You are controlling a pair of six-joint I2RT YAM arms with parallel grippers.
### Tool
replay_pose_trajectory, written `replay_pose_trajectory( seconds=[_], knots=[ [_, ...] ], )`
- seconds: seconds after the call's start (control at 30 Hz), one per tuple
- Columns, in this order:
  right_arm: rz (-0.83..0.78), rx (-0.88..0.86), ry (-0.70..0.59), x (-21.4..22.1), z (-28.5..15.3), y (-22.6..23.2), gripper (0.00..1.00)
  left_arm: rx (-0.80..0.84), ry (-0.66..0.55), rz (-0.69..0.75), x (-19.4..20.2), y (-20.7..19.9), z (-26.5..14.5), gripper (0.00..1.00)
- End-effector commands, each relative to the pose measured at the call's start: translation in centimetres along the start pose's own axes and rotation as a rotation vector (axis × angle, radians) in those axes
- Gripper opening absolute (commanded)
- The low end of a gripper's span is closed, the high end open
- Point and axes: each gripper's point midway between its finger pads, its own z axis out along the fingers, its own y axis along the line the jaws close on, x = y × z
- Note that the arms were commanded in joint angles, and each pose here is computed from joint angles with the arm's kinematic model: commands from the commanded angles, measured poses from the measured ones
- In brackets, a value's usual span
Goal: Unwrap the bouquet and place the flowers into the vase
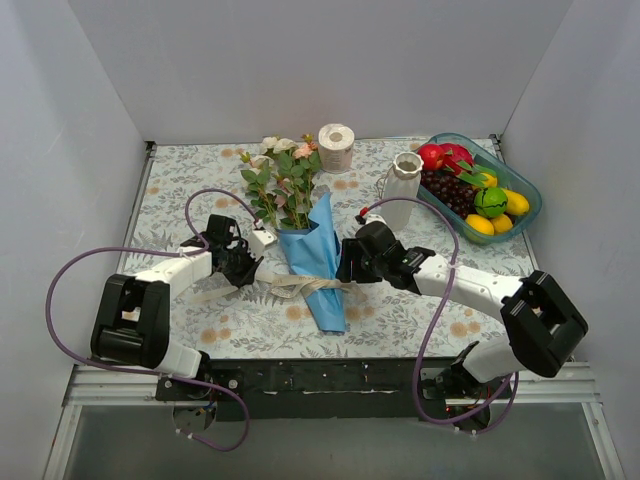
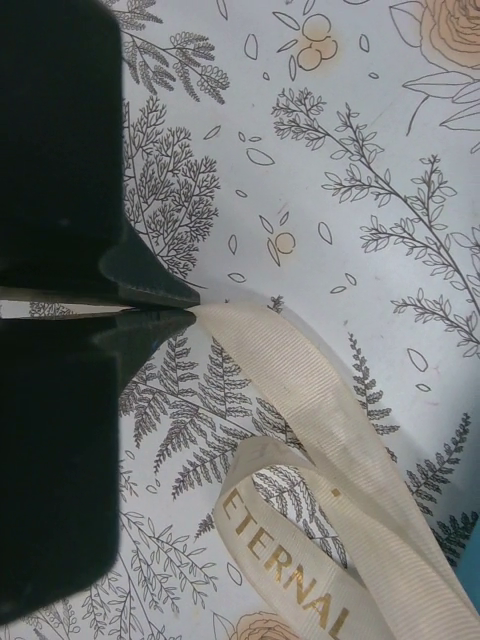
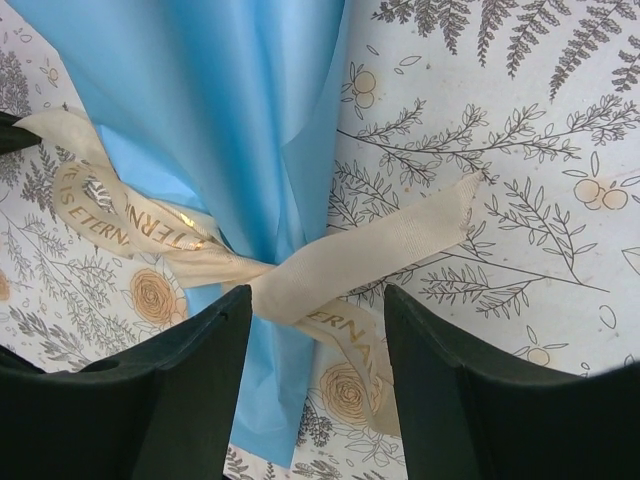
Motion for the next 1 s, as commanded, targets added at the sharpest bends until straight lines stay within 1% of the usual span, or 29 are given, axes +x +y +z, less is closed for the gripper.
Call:
replay_pose_trajectory(
  seconds=[0.0, 0.07, 0.17, 0.27, 0.3, 0.37, 0.4, 0.47, 0.5, 0.57, 0.6, 0.77, 0.97],
  knots=[
    [0.002, -0.023, -0.037, -0.9, 0.5, 0.5, 0.64, 0.021, 0.06, 0.004, 1.5, -0.6, 0.4, 0.0],
    [0.006, -0.038, -0.043, -1.0, 1.0, 0.8, 0.64, 0.009, 0.049, 0.01, 1.3, -0.5, 0.0, 0.0],
    [0.02, -0.048, -0.016, -0.5, 1.9, 1.1, 0.62, -0.005, 0.037, 0.017, 1.0, -0.5, -0.5, 0.0],
    [0.033, -0.056, 0.026, 0.4, 2.8, 1.2, 0.52, -0.01, 0.046, 0.014, 1.3, -0.6, -0.8, 0.0],
    [0.036, -0.061, 0.034, 0.5, 2.9, 1.3, 0.46, -0.018, 0.043, 0.016, 1.2, -0.5, -0.9, 0.0],
    [0.041, -0.062, 0.043, 0.7, 2.9, 1.3, 0.38, -0.028, 0.044, 0.02, 1.3, -0.4, -1.1, 0.0],
    [0.042, -0.063, 0.044, 0.8, 2.8, 1.3, 0.3, -0.033, 0.037, 0.021, 1.2, -0.4, -1.2, 0.0],
    [0.044, -0.063, 0.027, 0.4, 2.2, 1.3, 0.19, -0.039, 0.033, 0.024, 1.0, -0.3, -1.3, 0.0],
    [0.043, -0.057, 0.01, 0.0, 2.0, 1.3, 0.09, -0.039, 0.031, 0.023, 1.0, -0.3, -1.3, 0.0],
    [0.041, -0.065, -0.017, -0.7, 1.1, 1.6, 0.03, -0.041, 0.027, 0.018, 0.8, -0.3, -1.4, 0.0],
    [0.038, -0.066, -0.03, -1.0, 0.8, 1.6, 0.01, -0.04, 0.028, 0.018, 0.9, -0.3, -1.4, 0.0],
    [0.026, -0.105, -0.109, -3.1, -1.5, 2.6, 0.01, -0.055, 0.028, 0.01, 0.8, 0.0, -1.4, 0.0],
    [0.016, -0.114, -0.13, -3.7, -2.7, 2.9, 0.01, -0.075, 0.029, 0.009, 1.2, 0.1, -1.5, 0.0]
  ],
)
